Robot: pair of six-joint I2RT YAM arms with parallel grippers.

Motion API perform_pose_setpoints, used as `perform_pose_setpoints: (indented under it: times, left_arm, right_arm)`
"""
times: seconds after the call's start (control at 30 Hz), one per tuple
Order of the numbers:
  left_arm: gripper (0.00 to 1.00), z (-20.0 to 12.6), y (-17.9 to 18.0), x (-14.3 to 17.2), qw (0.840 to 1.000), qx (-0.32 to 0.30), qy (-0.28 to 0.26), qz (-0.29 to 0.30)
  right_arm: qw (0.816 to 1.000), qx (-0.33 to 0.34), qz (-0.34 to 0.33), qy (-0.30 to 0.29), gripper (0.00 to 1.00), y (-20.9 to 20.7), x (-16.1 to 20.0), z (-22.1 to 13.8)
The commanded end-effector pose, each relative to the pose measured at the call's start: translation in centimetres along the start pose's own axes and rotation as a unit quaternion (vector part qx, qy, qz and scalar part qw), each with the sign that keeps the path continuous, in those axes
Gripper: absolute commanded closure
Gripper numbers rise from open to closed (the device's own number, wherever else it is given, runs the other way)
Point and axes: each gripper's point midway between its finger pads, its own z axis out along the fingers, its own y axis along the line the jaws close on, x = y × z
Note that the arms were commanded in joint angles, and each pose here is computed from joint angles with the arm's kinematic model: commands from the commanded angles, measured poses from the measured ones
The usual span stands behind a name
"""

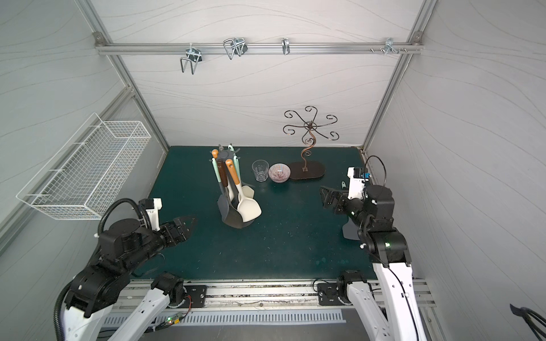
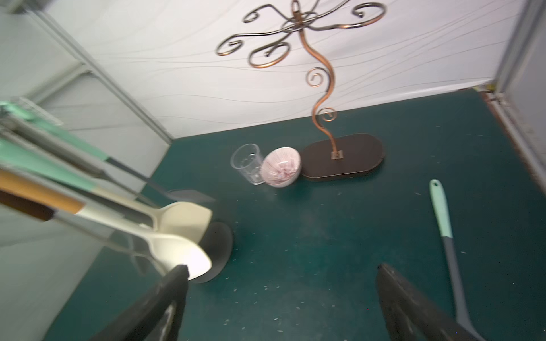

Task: Take the spatula off the kitchen utensil rack
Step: Take off the spatula from the rack.

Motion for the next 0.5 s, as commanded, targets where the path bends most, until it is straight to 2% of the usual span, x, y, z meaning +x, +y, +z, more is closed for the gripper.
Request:
perform_pose_setpoints:
  times: [0.0,0.2,0.3,0.47]
  left_arm:
    - [0.0,-2.6,-1.4,-0.2,0.999,0.034,-0.011,-0.036]
    - [0.0,-3.0,-1.5,-1.0,1.0,0.015,-0.009,-0.024]
    - [0.0,-1.3,-1.9,-1.6,1.0,0.016,-0.001,-0.019]
    - [0.0,2.0,-2.2,-2.2,1.0,0.015,0.014,-0.016]
  right_arm:
    - [0.995,-0.095,0.023,0.004,0.01,3.3,0.8,-0.5]
    - [0.99,-0.141,0.004,0.016,0.01,5.6,0.3,-0.8]
    - [0.989,-0.15,0.001,0.003,0.01,6.2,-0.6,-0.3]
    - [0.984,-0.17,0.034,-0.031,0.01,6.6,-2.6,1.6]
